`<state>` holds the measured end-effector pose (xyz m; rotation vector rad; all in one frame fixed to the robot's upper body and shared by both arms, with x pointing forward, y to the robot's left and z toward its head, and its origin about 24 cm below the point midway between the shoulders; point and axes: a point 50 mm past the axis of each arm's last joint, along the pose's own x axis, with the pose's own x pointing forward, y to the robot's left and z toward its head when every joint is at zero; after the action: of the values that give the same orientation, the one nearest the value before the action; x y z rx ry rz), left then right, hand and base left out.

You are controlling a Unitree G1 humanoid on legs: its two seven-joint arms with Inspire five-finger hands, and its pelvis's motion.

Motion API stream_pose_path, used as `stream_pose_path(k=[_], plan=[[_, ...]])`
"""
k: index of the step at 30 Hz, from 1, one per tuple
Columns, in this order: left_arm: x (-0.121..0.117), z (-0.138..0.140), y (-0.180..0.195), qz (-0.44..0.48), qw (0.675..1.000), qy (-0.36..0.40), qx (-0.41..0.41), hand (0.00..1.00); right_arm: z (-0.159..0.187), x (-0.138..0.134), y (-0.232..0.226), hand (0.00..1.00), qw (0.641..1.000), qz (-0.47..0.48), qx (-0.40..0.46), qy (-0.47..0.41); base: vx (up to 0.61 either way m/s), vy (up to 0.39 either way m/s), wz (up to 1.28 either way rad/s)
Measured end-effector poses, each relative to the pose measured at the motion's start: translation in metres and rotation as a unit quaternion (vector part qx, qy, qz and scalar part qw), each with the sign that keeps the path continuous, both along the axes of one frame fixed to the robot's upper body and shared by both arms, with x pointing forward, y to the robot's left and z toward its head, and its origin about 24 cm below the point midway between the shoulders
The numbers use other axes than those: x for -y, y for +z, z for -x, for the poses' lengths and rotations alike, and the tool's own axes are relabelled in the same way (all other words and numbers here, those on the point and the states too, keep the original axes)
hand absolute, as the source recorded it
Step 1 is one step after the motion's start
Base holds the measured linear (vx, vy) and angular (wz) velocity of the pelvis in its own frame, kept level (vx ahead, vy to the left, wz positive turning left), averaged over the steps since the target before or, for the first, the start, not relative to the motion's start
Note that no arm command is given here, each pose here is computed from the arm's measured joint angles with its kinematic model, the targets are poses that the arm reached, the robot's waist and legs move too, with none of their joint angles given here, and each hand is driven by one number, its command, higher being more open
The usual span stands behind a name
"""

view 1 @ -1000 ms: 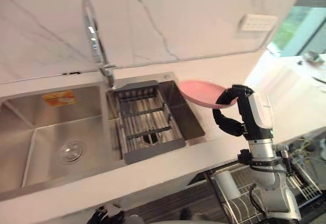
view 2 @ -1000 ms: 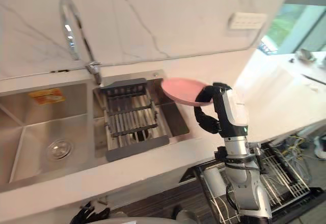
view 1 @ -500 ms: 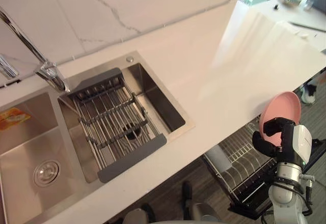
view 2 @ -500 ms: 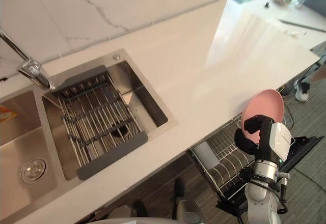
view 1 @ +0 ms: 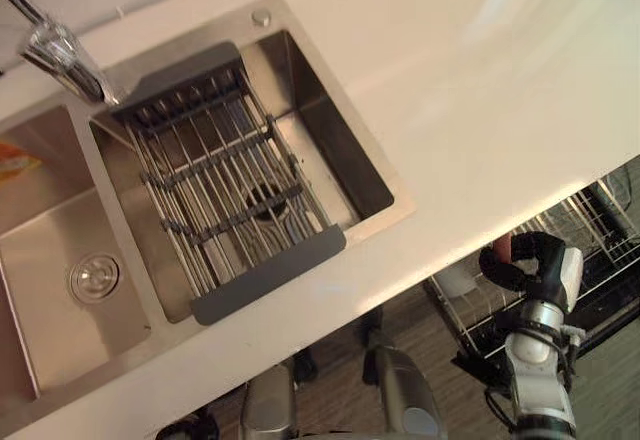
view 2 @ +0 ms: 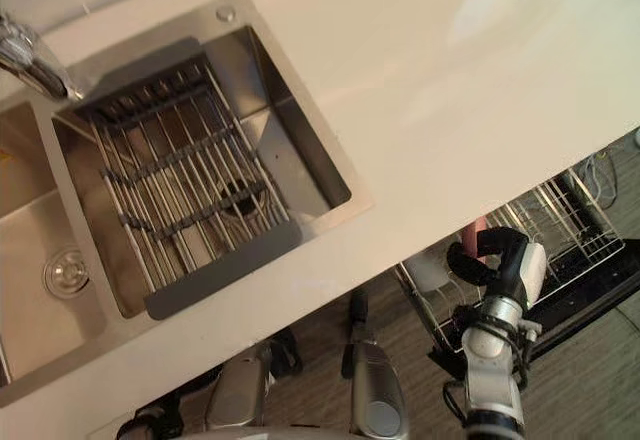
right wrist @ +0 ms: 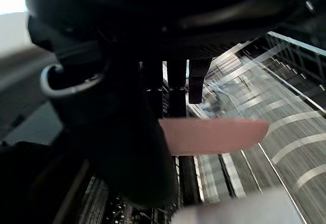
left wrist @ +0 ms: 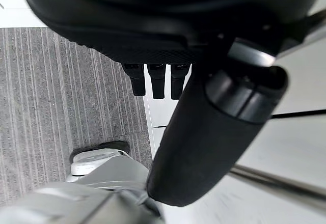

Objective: Walk over to the sink, pick up the cup, carry it to the dishwasher, place the cup inside the dishwasher, then close the dishwasher door

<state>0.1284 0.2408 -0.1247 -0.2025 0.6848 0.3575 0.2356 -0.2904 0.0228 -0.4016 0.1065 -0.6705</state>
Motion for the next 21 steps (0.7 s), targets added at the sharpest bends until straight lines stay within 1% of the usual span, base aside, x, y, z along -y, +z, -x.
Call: stream_pose_path(k=[2, 3, 8, 11, 15, 18, 20, 21], plan=[[0.003, -0.007, 0.002, 0.002, 1.0, -0.007, 0.01, 0.9, -0.004, 0.003, 0.002, 0.3, 1.0, -0.004, 0.001, -0.001, -0.1, -0.004, -0.04], [0.005, -0.012, 0.003, 0.008, 1.0, 0.002, 0.017, 0.9, -0.008, 0.008, 0.006, 0.9, 1.0, -0.005, 0.004, -0.003, -0.07, -0.016, -0.05], [0.007, -0.016, 0.004, 0.012, 1.0, 0.003, 0.022, 0.9, -0.019, 0.026, 0.019, 0.9, 0.999, -0.02, 0.018, -0.022, 0.0, -0.004, -0.01], [0.008, -0.016, 0.004, 0.017, 1.0, 0.009, 0.024, 0.9, -0.027, 0.028, 0.029, 0.9, 0.999, -0.022, 0.039, -0.024, 0.02, -0.023, -0.04], [0.009, -0.018, 0.005, 0.02, 0.999, 0.01, 0.028, 0.9, -0.025, 0.028, 0.035, 0.9, 0.997, -0.013, 0.066, -0.026, -0.01, -0.003, 0.0], [0.012, -0.017, 0.004, 0.026, 0.999, 0.012, 0.027, 0.9, -0.014, 0.021, 0.054, 0.9, 0.992, 0.005, 0.127, -0.018, -0.01, -0.009, -0.06], [0.012, -0.01, 0.001, 0.027, 0.999, 0.018, 0.015, 0.9, 0.005, 0.013, 0.073, 0.9, 0.98, 0.007, 0.2, -0.017, 0.08, -0.005, -0.04], [0.012, -0.008, 0.0, 0.028, 0.999, 0.021, 0.012, 0.9, 0.01, 0.011, 0.077, 0.9, 0.977, 0.01, 0.214, -0.017, 0.07, 0.008, -0.01]])
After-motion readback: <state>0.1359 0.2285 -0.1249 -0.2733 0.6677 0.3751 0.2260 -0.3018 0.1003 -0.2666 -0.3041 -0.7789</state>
